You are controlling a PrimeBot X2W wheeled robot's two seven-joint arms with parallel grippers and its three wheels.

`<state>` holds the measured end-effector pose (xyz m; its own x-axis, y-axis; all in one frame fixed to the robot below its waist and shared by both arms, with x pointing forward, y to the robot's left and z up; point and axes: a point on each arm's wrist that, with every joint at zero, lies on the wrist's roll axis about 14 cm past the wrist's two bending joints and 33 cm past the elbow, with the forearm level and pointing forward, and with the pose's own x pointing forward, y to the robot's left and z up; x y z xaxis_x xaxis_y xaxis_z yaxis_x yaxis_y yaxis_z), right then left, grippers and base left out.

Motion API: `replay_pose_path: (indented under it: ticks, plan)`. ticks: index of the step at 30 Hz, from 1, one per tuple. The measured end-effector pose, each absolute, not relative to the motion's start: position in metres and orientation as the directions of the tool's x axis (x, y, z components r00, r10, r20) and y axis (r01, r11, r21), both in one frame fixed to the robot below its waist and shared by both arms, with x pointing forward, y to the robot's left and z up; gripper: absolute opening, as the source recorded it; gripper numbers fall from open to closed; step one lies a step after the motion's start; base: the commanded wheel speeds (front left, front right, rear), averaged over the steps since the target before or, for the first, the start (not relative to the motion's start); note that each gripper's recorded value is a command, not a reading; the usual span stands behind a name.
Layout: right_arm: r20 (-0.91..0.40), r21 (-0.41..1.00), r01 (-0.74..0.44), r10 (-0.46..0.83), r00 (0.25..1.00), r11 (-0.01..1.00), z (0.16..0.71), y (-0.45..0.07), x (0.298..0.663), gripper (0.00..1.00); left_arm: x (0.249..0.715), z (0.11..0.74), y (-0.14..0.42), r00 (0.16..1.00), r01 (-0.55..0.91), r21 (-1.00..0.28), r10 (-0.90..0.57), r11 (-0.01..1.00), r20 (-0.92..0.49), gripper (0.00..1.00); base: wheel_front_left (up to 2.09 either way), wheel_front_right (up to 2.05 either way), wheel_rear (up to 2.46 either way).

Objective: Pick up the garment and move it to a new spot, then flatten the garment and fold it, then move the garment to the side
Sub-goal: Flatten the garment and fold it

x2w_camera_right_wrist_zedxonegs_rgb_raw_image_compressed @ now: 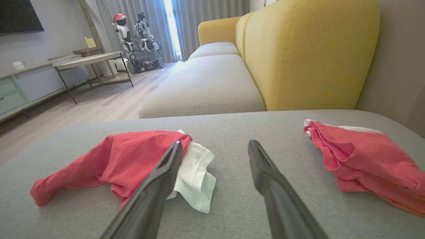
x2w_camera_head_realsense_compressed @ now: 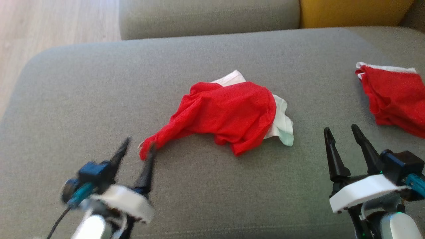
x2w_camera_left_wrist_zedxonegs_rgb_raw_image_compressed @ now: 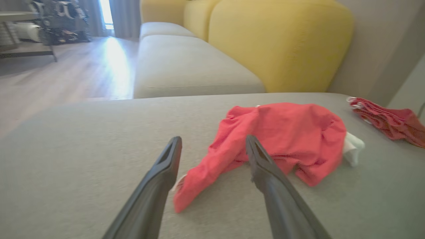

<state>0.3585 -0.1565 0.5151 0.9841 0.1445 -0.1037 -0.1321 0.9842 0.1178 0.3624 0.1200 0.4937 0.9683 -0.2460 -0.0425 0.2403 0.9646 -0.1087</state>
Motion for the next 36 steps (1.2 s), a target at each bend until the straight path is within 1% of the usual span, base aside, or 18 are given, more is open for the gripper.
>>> replay_pose_path:
  ticks: [3,4,6,11,13,16,19,23,24,25,26,28,30,33,36]
  plan:
    - [-0.119,0.120,-0.132,0.146,0.982,0.984,0.510,-0.156,0.363,1.00,0.371,0.499,0.085,0.932,0.352,-0.130,-0.360,0.927,-0.044,1.00,0.00,0.00,0.00]
    - [-0.134,0.122,-0.131,0.147,0.980,0.984,0.505,-0.156,0.365,1.00,0.375,0.501,0.057,0.896,0.433,-0.142,-0.442,0.890,-0.045,1.00,0.00,0.00,0.00]
    - [-0.142,0.123,-0.128,0.145,0.979,0.984,0.502,-0.156,0.370,1.00,0.375,0.497,0.027,0.848,0.510,-0.166,-0.526,0.844,-0.068,1.00,0.00,0.00,0.00]
    - [-0.136,0.121,-0.109,0.125,0.983,0.987,0.501,-0.162,0.380,1.00,0.363,0.462,-0.026,0.713,0.638,-0.226,-0.675,0.736,-0.188,1.00,0.00,0.00,0.00]
    - [-0.147,0.124,-0.088,0.106,0.983,0.988,0.497,-0.168,0.381,1.00,0.357,0.445,-0.039,0.660,0.666,-0.246,-0.710,0.704,-0.245,1.00,0.00,0.00,0.00]
    - [-0.164,0.128,-0.048,0.069,0.984,0.991,0.488,-0.180,0.378,1.00,0.357,0.424,-0.050,0.611,0.681,-0.272,-0.732,0.680,-0.300,1.00,0.00,0.00,0.00]
    - [-0.184,0.128,-0.011,0.034,0.982,0.992,0.481,-0.191,0.374,1.00,0.364,0.409,-0.057,0.590,0.682,-0.283,-0.736,0.674,-0.331,1.00,0.00,0.00,0.00]
    - [-0.202,0.129,0.018,0.009,0.979,0.991,0.474,-0.199,0.373,1.00,0.376,0.401,-0.062,0.589,0.683,-0.282,-0.737,0.674,-0.332,1.00,0.00,0.00,0.00]
    - [-0.198,0.127,0.024,0.002,0.980,0.992,0.475,-0.202,0.374,1.00,0.380,0.400,-0.062,0.596,0.681,-0.281,-0.734,0.677,-0.326,0.92,0.00,0.00,0.00]
    - [-0.196,0.124,0.029,-0.004,0.981,0.992,0.476,-0.204,0.375,1.00,0.385,0.400,-0.062,0.603,0.675,-0.283,-0.731,0.681,-0.320,0.16,0.00,0.00,0.00]
    - [-0.195,0.124,0.033,-0.008,0.981,0.992,0.476,-0.205,0.375,1.00,0.388,0.399,-0.063,0.610,0.672,-0.279,-0.727,0.686,-0.316,0.00,0.00,0.00,0.00]
    - [-0.193,0.129,0.040,-0.015,0.981,0.991,0.476,-0.207,0.374,1.00,0.393,0.397,-0.060,0.629,0.662,-0.260,-0.710,0.703,-0.318,0.00,0.00,0.00,0.00]
    - [-0.188,0.131,0.042,-0.017,0.982,0.991,0.477,-0.208,0.373,1.00,0.397,0.404,-0.059,0.647,0.662,-0.248,-0.707,0.707,-0.287,0.00,0.00,0.00,0.00]
    - [-0.177,0.136,0.042,-0.017,0.984,0.990,0.480,-0.208,0.373,1.00,0.404,0.425,-0.057,0.681,0.670,-0.207,-0.701,0.713,-0.213,0.00,0.00,0.00,0.00]
    - [-0.169,0.142,0.036,-0.012,0.986,0.989,0.483,-0.207,0.374,1.00,0.417,0.459,-0.048,0.721,0.672,-0.131,-0.684,0.729,-0.110,0.00,0.00,0.00,0.00]
